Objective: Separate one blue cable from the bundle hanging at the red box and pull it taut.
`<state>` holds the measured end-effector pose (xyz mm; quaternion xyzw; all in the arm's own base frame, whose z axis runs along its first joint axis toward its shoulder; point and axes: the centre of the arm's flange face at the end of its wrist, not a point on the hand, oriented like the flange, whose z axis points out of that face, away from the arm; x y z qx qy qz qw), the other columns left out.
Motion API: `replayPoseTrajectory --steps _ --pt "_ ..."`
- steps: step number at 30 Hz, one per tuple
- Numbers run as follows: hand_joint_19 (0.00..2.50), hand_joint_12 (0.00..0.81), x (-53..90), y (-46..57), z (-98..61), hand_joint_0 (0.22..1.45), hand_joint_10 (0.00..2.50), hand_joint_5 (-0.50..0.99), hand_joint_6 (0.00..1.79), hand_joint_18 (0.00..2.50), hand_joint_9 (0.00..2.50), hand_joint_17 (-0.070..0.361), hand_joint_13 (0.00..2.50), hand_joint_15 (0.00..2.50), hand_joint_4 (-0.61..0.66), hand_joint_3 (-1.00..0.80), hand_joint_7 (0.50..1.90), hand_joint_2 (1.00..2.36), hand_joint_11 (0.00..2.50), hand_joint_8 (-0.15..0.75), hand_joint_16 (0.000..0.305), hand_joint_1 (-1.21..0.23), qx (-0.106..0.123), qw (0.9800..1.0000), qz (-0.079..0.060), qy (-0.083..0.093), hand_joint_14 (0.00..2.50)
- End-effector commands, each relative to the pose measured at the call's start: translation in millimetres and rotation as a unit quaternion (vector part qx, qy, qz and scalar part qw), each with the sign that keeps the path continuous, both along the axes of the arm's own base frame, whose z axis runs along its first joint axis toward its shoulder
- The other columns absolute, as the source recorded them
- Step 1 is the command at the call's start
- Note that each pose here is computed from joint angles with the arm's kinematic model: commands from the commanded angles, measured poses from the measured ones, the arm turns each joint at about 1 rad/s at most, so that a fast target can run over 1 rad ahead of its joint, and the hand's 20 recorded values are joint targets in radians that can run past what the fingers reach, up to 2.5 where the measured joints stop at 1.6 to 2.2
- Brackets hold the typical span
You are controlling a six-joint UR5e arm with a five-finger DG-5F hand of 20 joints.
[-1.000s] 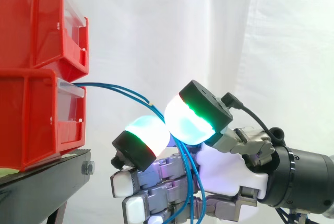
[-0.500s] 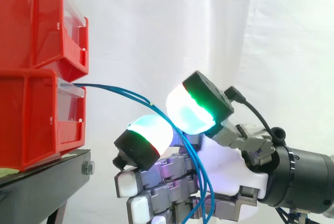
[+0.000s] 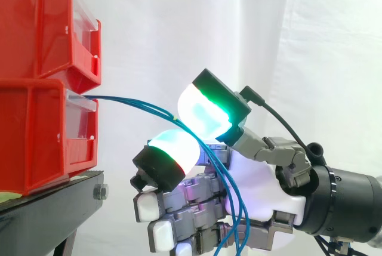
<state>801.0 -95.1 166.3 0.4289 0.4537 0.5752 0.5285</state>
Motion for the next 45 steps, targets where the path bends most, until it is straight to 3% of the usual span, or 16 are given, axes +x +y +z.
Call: replayPoseTrajectory --steps 1,6,12,16,22,32,35,37,45 --pt "0.57 0.380 0.0 0.0 0.0 0.61 0.01 -0.13 0.84 0.89 0.94 0.090 0.98 0.47 0.13 -0.32 1.13 1.01 0.54 0.391 0.040 -0.71 0.000 1.0000 0.000 0.000 0.02" --pt "0.54 0.400 -0.1 0.0 -0.1 0.63 0.01 -0.15 0.88 0.90 0.89 0.100 0.96 0.47 0.11 -0.24 1.05 1.01 0.56 0.394 0.044 -0.83 -0.002 1.0000 0.000 0.001 0.02" --pt "0.55 0.388 -0.5 -1.1 -0.5 0.70 0.01 -0.17 0.91 0.87 0.84 0.094 0.93 0.47 0.07 -0.34 1.04 1.01 0.59 0.368 0.042 -0.90 -0.009 1.0000 -0.001 0.002 0.02" --pt "0.53 0.381 -0.5 -1.1 -0.5 0.76 0.01 -0.17 0.92 0.88 0.86 0.093 0.92 0.47 0.07 -0.50 1.02 1.00 0.60 0.357 0.041 -0.94 -0.008 1.0000 -0.001 0.002 0.02" --pt "0.51 0.373 -0.3 -1.1 -0.1 0.75 0.02 -0.16 0.91 0.88 0.88 0.091 0.93 0.48 0.06 -0.50 1.06 1.00 0.61 0.347 0.041 -0.99 -0.011 0.9999 -0.002 0.000 0.02" --pt "0.52 0.374 -0.4 0.1 -0.5 0.70 0.02 -0.14 0.91 0.88 0.92 0.090 0.94 0.47 0.10 -0.50 1.12 1.00 0.61 0.353 0.040 -1.00 -0.012 0.9999 -0.002 0.001 0.02" --pt "0.55 0.374 -0.2 1.3 -1.7 0.67 0.01 -0.13 0.91 0.88 0.94 0.090 0.95 0.48 0.05 -0.50 1.18 1.00 0.60 0.354 0.040 -0.93 -0.013 0.9999 -0.001 0.002 0.02" --pt "0.58 0.372 -0.1 1.3 -0.3 0.66 0.01 -0.13 0.90 0.89 0.95 0.090 0.96 0.49 0.03 -0.50 1.16 1.00 0.58 0.360 0.040 -0.84 -0.014 0.9999 -0.001 0.000 0.02" --pt "0.57 0.382 -0.2 1.3 -0.5 0.69 0.02 -0.18 0.90 0.89 0.87 0.095 0.94 0.48 0.01 -0.36 1.09 1.01 0.58 0.362 0.042 -0.87 -0.014 0.9999 -0.001 0.001 0.02"
